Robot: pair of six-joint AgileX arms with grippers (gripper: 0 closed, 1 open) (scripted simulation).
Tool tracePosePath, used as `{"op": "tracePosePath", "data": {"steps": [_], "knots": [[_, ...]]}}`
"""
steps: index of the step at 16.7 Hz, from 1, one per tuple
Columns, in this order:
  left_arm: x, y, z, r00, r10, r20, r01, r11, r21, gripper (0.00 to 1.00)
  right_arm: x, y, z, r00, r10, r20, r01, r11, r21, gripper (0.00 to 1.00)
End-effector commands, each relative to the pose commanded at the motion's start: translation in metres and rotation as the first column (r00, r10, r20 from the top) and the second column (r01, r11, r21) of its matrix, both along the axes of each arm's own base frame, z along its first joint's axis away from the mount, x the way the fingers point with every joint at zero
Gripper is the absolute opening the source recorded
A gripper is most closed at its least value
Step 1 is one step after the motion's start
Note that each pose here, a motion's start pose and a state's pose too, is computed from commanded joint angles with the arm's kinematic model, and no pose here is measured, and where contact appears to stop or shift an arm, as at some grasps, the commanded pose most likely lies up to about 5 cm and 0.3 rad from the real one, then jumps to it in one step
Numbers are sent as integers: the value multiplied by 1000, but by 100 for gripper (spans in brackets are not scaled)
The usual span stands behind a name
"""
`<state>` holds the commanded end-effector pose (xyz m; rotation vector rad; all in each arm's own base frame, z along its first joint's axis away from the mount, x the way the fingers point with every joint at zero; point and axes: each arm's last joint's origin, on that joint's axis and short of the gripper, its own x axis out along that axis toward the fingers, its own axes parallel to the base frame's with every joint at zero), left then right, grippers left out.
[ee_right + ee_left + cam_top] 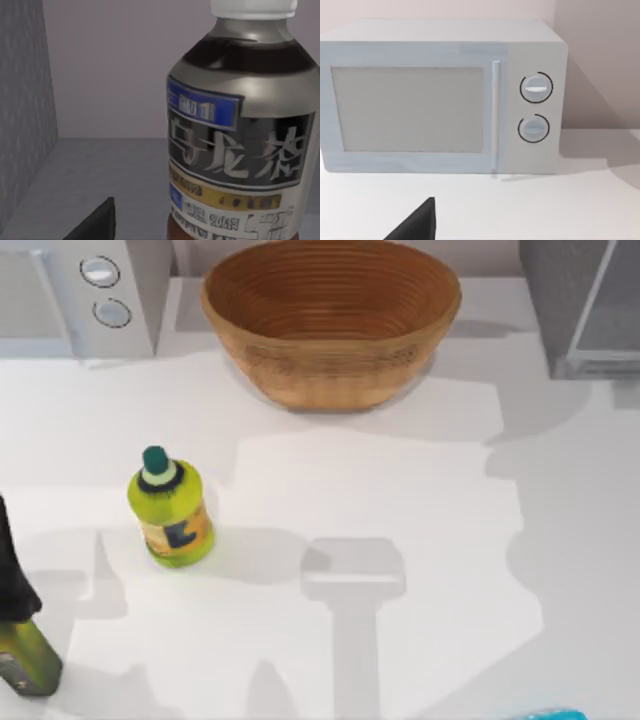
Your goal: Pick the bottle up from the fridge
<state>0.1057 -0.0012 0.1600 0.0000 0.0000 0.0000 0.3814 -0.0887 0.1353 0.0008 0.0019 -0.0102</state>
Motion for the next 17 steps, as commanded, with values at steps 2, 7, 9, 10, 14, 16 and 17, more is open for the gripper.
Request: {"op": "tracePosePath", "data": {"steps": [2,7,9,10,14,16,17], "knots": [[0,0,0,1000,0,0,0,1000,0,100,0,-1,1,1000,-2,3,2,1000,-1,100],[0,0,0,1000,0,0,0,1000,0,100,35,-2,1,1000,0,5,0,1000,-1,100],[0,0,0,1000,0,0,0,1000,0,100,52,-2,1,1000,0,6,0,1000,-1,100],[0,0,0,1000,0,0,0,1000,0,100,57,-1,1,1000,0,4,0,1000,-1,100],[0,0,0,1000,0,0,0,1000,0,100,60,-1,0,1000,0,0,0,1000,0,100],[0,0,0,1000,0,0,0,1000,0,100,60,-1,0,1000,0,0,0,1000,0,92],[0,0,0,1000,0,0,0,1000,0,100,60,-1,0,1000,0,0,0,1000,0,85]]}}
